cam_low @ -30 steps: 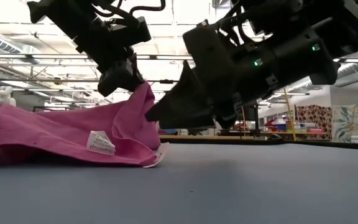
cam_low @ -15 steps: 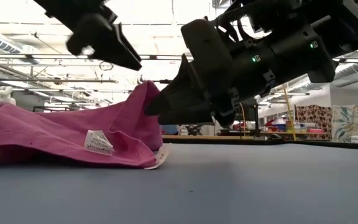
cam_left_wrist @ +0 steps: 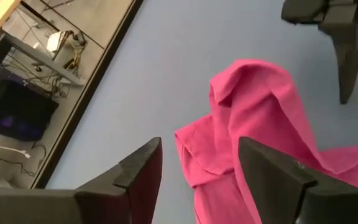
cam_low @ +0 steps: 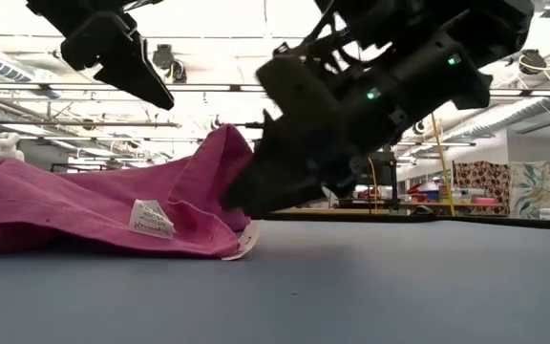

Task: Roll towel into tight, uniform cylinder
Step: Fold the pink towel

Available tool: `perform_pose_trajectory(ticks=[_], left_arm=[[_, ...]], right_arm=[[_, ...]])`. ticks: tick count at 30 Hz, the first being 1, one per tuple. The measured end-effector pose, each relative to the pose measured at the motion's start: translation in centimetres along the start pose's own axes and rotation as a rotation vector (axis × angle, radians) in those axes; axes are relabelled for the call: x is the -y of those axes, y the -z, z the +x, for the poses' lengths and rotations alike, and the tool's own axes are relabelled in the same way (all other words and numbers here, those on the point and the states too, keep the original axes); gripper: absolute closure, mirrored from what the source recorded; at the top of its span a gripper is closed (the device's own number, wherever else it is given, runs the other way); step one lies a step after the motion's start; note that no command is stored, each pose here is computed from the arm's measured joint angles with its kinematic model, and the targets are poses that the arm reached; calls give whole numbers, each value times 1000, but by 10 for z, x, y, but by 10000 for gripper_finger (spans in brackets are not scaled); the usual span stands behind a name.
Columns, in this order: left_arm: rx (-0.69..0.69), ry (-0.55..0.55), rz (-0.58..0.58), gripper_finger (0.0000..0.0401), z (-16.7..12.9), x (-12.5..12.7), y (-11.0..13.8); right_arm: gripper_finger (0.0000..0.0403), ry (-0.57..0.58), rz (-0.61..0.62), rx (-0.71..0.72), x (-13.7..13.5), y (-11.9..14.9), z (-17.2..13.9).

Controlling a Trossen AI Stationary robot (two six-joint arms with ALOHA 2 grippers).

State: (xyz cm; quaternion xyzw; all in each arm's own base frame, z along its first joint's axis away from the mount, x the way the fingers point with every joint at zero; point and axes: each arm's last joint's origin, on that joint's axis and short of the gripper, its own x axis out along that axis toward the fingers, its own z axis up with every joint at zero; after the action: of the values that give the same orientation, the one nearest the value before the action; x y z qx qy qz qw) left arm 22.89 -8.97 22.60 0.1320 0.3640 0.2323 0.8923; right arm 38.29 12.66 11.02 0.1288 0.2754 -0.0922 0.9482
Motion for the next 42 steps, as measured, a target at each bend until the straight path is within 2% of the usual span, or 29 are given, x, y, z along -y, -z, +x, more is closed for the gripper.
perform_pose_trajectory(ticks=[9,17,21,24,29,33,42], left_arm=[[-20,-23,-6,185,7,-2,0],[-64,-65,-8,185,23,-4,1],[-73,-70,-5,185,26,-3,2],[-71,-69,-5,185,26,-3,2],[-67,-68,-10,185,26,-3,1],[-68,-63,-10,185,26,-2,1],[-68,-61,-27,185,26,-2,1]], right_arm=[[192,-15,-29,19,-5,-5,2],[230,-57,-24,30,-5,7,15],[246,-34,-22,25,-3,13,19],[278,-2,-33,6,-1,15,19],[382,28,-34,-55,2,19,18],[389,29,-12,-156,1,14,2],[397,120,46,-422,-14,16,-62]])
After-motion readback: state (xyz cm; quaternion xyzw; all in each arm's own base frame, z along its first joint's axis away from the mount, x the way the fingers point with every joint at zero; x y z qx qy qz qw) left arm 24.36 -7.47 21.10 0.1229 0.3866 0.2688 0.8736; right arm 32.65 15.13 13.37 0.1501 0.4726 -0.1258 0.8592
